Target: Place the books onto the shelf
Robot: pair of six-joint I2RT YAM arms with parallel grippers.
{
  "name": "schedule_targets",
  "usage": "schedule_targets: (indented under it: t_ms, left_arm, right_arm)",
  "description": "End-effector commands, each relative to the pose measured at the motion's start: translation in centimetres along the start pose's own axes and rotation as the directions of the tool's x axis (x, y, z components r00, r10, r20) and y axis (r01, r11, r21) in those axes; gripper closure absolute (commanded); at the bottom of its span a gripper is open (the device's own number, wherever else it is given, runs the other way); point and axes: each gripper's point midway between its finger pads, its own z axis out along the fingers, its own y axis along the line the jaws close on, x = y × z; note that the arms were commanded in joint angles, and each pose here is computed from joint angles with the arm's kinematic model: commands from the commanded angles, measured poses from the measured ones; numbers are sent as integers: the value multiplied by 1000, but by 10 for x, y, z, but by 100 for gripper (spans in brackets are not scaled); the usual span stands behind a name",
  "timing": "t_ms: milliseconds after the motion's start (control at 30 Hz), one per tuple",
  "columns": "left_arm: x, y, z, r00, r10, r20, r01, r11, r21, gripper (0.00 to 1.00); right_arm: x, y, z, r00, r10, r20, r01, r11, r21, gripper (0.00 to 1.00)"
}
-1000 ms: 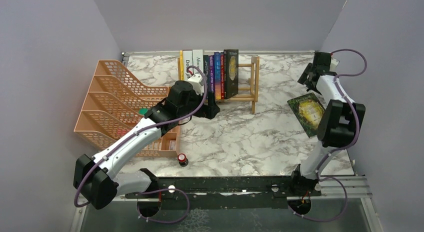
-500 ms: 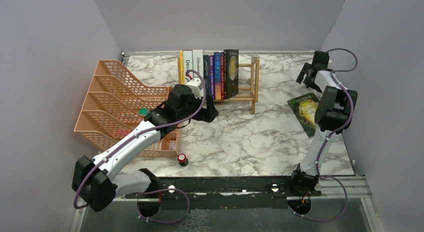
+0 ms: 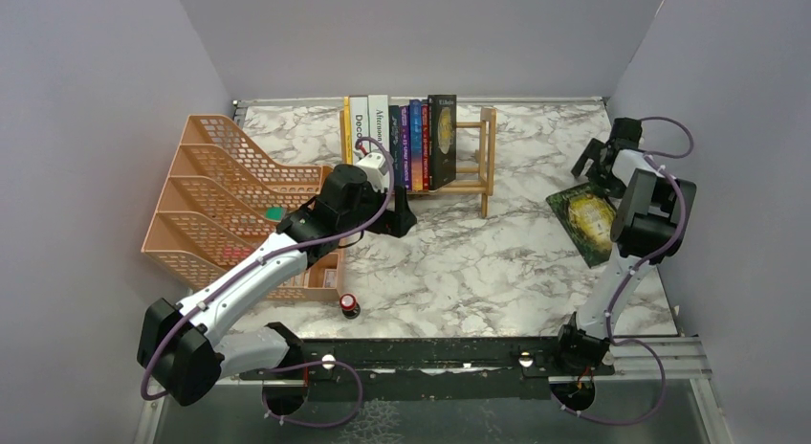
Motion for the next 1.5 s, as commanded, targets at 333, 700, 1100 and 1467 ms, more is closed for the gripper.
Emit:
schedule_targets:
  t_ms: [333,700,1100,1467]
  left_arm:
    - [-5,-17,-4,1000,-22,21,20,996,89,13]
    - [12,-28,5,994,-102,-43,108,982,154,13]
    - [39,-27,13,968,-220,-118,236,960,151,14]
    - [87,-53,41,911,-366,-190,397,902,169,15]
  right_arm:
    - [115,-10,-78,925,314,-214,-312,949,45,0]
    - [141,-34,-92,943,294,-157,-281,954,100,0]
    - [207,-5,-138,821,460,-338,-493,870,-13,0]
    - [259,20,-159,736,445,-510,-573,811,-119,6]
